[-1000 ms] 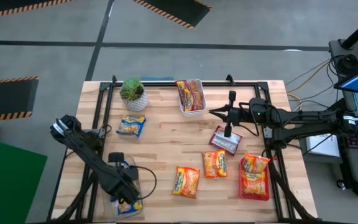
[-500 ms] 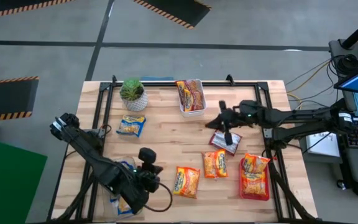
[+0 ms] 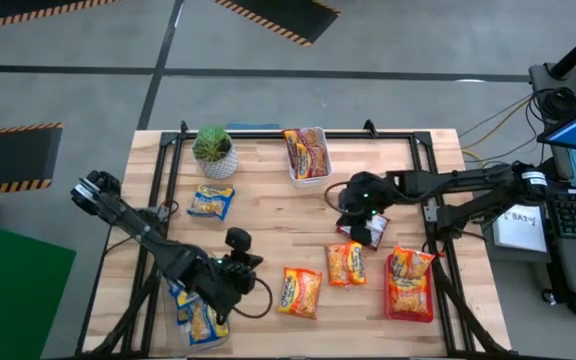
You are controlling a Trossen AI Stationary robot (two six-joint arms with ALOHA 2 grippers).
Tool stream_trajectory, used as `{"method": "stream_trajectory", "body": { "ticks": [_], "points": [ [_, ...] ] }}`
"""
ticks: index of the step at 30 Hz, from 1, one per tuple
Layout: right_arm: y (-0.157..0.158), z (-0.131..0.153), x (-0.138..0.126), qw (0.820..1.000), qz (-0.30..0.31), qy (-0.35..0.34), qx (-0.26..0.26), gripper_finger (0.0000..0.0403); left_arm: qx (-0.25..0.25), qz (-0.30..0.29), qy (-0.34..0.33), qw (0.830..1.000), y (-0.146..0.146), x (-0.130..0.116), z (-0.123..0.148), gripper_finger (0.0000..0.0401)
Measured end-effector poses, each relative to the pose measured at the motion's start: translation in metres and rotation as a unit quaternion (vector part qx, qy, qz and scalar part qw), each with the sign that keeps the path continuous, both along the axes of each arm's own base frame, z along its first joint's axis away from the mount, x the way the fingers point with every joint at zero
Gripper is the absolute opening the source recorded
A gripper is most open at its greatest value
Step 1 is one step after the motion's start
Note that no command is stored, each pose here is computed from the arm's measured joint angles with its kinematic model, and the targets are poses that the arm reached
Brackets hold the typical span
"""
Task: Sort Maruchan noodles
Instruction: Put the top orange noodle pack into the pink bin
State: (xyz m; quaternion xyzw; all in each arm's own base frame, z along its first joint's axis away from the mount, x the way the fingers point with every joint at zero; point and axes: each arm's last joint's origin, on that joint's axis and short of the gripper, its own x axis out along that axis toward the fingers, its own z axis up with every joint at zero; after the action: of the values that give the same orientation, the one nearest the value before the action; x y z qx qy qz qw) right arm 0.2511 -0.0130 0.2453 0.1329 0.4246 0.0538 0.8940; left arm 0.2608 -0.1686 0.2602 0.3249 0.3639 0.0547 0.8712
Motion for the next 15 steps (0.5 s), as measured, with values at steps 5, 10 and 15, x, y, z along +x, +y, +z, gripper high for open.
{"method": "stream_trajectory", "body": {
  "ticks": [5, 10, 15],
  "points": [
    [0.000, 0.010, 0.003, 0.994, -0.014, 0.111, 0.019, 0.0009, -0.004, -0.008, -0.053, 0.999, 0.021, -0.002, -0.003, 0.0000],
    [0.001, 0.010, 0.005, 0.983, -0.032, 0.178, 0.033, 0.0009, 0.004, 0.017, -0.075, 0.997, 0.051, -0.003, -0.004, 0.0000],
    [0.011, -0.006, 0.006, 0.976, -0.005, 0.217, 0.032, 0.0009, 0.003, 0.058, -0.090, 0.994, 0.076, 0.000, 0.003, 0.0000]
  ]
}}
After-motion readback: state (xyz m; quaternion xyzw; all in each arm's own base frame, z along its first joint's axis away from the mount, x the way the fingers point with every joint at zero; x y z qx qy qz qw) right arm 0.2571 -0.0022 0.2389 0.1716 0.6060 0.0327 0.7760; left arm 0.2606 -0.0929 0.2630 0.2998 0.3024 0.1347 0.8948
